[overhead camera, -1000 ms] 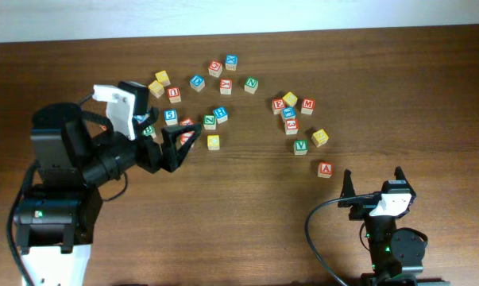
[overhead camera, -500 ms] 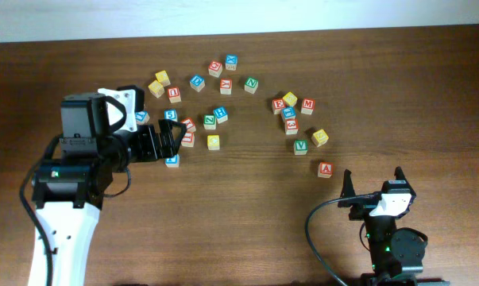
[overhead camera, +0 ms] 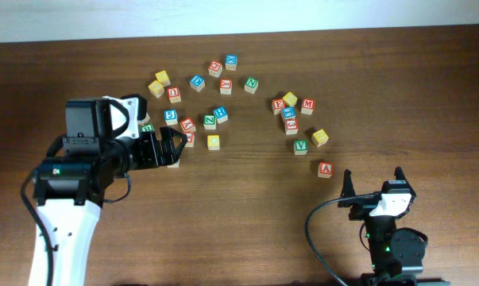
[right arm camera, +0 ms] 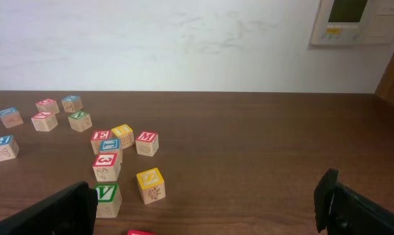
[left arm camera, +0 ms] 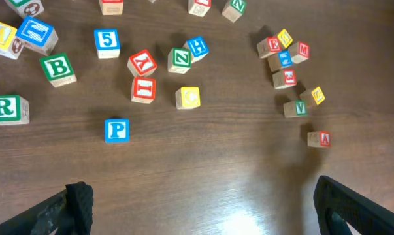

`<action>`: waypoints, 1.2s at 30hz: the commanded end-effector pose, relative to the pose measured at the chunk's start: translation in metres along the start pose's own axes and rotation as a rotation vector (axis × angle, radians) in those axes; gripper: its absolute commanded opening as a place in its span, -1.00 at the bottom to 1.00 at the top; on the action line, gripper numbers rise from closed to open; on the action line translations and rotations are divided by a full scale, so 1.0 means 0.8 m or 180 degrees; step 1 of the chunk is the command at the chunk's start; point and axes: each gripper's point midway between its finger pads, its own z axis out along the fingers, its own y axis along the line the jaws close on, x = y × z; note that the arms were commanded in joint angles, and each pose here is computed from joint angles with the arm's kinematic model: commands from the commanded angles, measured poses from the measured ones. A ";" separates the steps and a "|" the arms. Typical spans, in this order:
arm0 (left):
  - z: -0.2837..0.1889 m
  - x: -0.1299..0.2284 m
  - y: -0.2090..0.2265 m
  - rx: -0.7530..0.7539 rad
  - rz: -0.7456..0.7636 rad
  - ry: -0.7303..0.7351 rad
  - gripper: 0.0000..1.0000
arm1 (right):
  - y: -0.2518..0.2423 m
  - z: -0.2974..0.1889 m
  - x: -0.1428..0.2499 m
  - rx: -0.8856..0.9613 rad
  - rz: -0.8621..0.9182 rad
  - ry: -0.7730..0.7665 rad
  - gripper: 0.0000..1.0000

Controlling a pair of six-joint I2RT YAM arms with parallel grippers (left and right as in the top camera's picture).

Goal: Spell out CVPR
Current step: 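Reach the left gripper over the block pile toward the yellow C block, then lower the left gripper and close it on the yellow C block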

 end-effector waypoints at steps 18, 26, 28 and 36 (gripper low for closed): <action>-0.004 -0.004 -0.034 0.0465 0.0017 0.0003 0.98 | -0.001 0.000 0.003 0.0015 0.0014 0.0015 0.97; -0.012 -0.019 0.030 -0.0099 -0.0742 -0.0182 0.98 | -0.001 0.000 0.003 0.0015 0.0014 0.0015 0.97; -0.016 -0.011 0.056 -0.0408 -0.0834 -0.0157 0.99 | -0.001 0.000 0.003 0.0015 0.0014 0.0015 0.96; -0.016 0.003 0.060 -0.0493 -0.0883 -0.0021 0.98 | -0.001 0.000 0.003 0.0015 0.0014 0.0015 0.97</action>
